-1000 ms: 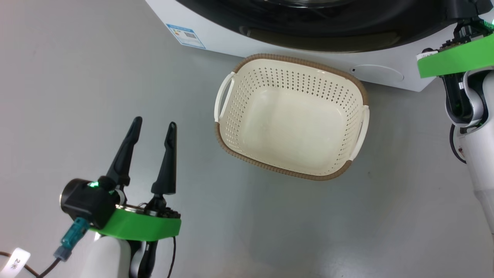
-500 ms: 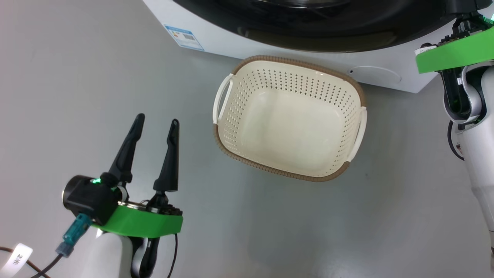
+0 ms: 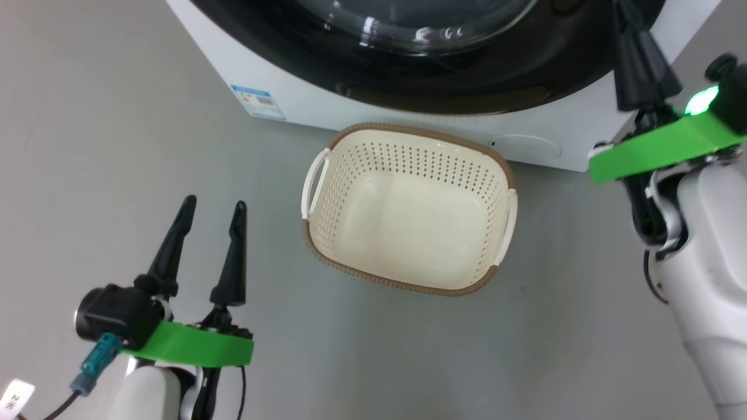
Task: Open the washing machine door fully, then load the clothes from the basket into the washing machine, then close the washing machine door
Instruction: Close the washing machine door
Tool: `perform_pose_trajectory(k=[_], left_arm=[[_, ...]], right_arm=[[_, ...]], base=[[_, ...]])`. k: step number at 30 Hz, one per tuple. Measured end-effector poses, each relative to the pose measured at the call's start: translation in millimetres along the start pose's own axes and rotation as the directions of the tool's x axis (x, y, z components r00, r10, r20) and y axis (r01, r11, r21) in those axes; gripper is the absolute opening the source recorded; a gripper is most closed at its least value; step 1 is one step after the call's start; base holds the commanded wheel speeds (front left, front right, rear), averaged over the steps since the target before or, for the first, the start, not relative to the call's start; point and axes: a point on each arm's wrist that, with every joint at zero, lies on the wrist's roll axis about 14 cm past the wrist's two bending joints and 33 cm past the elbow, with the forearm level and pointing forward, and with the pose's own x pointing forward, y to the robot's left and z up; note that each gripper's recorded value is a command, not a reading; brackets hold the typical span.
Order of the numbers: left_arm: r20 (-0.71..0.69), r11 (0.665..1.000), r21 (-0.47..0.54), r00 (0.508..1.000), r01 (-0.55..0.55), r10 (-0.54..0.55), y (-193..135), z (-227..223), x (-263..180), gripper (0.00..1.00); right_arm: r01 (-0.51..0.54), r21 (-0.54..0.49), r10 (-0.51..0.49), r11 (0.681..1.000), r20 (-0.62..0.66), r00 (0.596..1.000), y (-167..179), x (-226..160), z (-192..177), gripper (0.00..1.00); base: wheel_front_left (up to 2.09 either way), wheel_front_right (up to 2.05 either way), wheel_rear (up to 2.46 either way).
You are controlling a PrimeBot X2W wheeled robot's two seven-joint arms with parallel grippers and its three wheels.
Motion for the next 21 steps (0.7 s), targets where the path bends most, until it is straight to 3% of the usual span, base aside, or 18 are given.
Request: perform_pose_trajectory(k=[1,10,21], left_arm=[[0.000,1.000,0.001,1.000,0.001,-0.001,1,0,-1,1.00],[0.001,1.000,0.005,1.000,0.017,-0.017,0,3,-9,1.00],[0.004,0.997,0.010,0.997,0.071,-0.071,-12,4,-9,1.00]], right_arm=[[-0.001,-0.002,0.001,1.000,-0.009,1.000,2,-5,-1,1.00],[0.048,-0.015,-0.048,0.999,-0.061,0.997,-3,-47,-2,1.00],[0.188,-0.053,-0.191,0.981,-0.066,0.979,-36,-106,17,1.00]], base=[[0.00,0.00,0.00],[0.00,0.00,0.00],[0.00,0.00,0.00]])
